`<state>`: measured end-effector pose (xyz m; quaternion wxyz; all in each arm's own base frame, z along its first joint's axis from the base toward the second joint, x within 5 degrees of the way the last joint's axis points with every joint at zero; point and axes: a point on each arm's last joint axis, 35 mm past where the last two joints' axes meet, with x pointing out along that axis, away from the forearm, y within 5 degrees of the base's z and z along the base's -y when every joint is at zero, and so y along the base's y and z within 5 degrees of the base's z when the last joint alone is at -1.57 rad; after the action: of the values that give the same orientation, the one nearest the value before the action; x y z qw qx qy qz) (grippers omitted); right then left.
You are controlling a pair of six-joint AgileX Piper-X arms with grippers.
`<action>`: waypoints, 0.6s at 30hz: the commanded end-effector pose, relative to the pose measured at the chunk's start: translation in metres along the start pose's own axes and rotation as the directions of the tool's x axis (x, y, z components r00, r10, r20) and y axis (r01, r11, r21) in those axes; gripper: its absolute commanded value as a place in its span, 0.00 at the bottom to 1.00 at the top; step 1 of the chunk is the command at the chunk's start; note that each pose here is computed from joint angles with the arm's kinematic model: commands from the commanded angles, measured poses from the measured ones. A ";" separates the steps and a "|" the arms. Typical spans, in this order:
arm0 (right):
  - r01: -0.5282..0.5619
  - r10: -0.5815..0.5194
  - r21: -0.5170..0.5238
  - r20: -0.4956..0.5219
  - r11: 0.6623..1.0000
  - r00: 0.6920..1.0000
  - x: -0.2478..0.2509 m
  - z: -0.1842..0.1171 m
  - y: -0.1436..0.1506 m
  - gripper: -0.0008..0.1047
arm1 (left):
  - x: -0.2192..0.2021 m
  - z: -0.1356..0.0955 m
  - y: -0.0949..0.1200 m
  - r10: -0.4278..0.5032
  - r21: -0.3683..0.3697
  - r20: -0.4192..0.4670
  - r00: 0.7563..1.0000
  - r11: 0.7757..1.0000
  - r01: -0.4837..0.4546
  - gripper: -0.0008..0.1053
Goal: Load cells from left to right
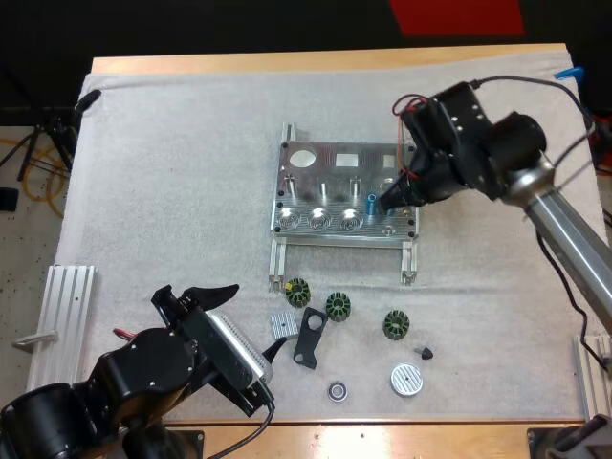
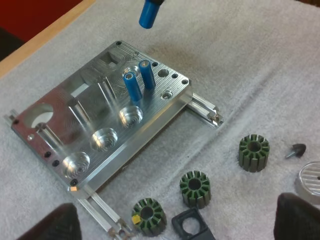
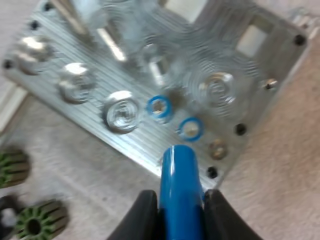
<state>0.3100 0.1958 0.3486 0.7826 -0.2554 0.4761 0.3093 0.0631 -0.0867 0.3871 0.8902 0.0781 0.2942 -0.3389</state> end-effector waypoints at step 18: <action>0.070 -0.087 -0.100 -0.180 0.993 0.980 0.068 0.006 -0.008 0.01 | -0.003 0.008 0.000 0.010 -0.108 0.076 0.997 0.994 -0.002 0.73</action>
<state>0.3420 0.2114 0.2885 0.7326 -0.3271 0.5261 0.2821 0.0647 -0.0892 0.3921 0.8979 0.0290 0.2871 -0.3323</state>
